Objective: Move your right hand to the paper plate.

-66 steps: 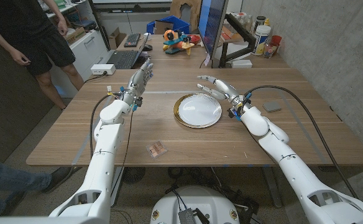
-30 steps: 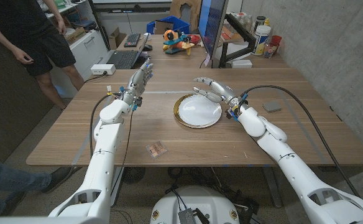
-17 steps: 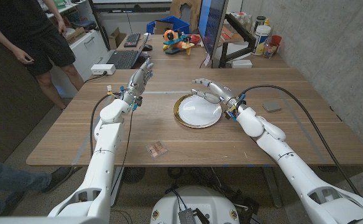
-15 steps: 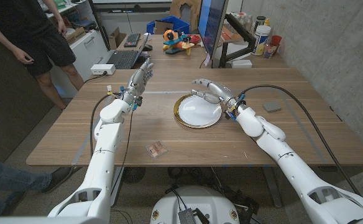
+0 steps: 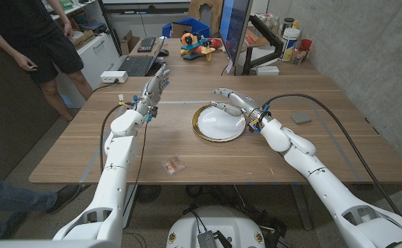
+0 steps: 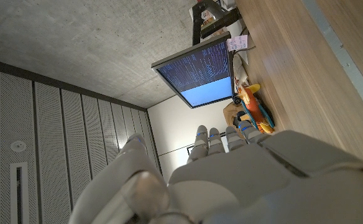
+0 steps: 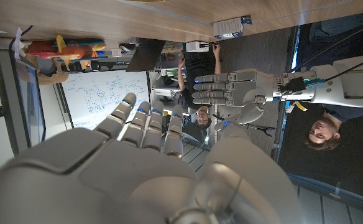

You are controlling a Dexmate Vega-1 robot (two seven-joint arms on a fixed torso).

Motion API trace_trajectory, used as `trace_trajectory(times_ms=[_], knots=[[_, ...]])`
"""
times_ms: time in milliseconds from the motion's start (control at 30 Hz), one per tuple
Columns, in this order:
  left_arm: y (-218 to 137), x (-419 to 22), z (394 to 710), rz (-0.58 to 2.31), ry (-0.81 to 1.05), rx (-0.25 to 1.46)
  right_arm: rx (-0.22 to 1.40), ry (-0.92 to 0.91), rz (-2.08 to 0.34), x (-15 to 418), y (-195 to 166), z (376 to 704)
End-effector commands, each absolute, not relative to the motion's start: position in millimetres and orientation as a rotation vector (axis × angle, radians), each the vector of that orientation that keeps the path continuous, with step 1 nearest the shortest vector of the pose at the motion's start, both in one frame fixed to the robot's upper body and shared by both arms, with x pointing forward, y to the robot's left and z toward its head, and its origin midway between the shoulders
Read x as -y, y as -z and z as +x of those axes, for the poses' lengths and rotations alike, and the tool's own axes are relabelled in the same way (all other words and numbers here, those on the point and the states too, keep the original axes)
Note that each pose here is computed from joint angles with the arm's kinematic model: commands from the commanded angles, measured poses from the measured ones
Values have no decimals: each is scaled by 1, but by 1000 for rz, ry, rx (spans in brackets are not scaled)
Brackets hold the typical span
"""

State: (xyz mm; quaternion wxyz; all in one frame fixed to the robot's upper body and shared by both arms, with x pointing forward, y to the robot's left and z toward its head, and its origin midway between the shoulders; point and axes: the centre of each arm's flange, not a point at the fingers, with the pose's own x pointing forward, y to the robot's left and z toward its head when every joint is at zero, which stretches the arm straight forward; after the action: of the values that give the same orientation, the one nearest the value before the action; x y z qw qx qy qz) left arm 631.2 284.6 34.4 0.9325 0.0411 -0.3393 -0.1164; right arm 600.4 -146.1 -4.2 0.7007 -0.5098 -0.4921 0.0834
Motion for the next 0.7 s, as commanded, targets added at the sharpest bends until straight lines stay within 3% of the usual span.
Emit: trace_trajectory(times_ms=[33,700], knots=[[-33,-281,630,86,243,694,1090,-178,-1181,145,7,601],[-36,-282,626,91,242,696,1091,-158,-1249,141,9,602]])
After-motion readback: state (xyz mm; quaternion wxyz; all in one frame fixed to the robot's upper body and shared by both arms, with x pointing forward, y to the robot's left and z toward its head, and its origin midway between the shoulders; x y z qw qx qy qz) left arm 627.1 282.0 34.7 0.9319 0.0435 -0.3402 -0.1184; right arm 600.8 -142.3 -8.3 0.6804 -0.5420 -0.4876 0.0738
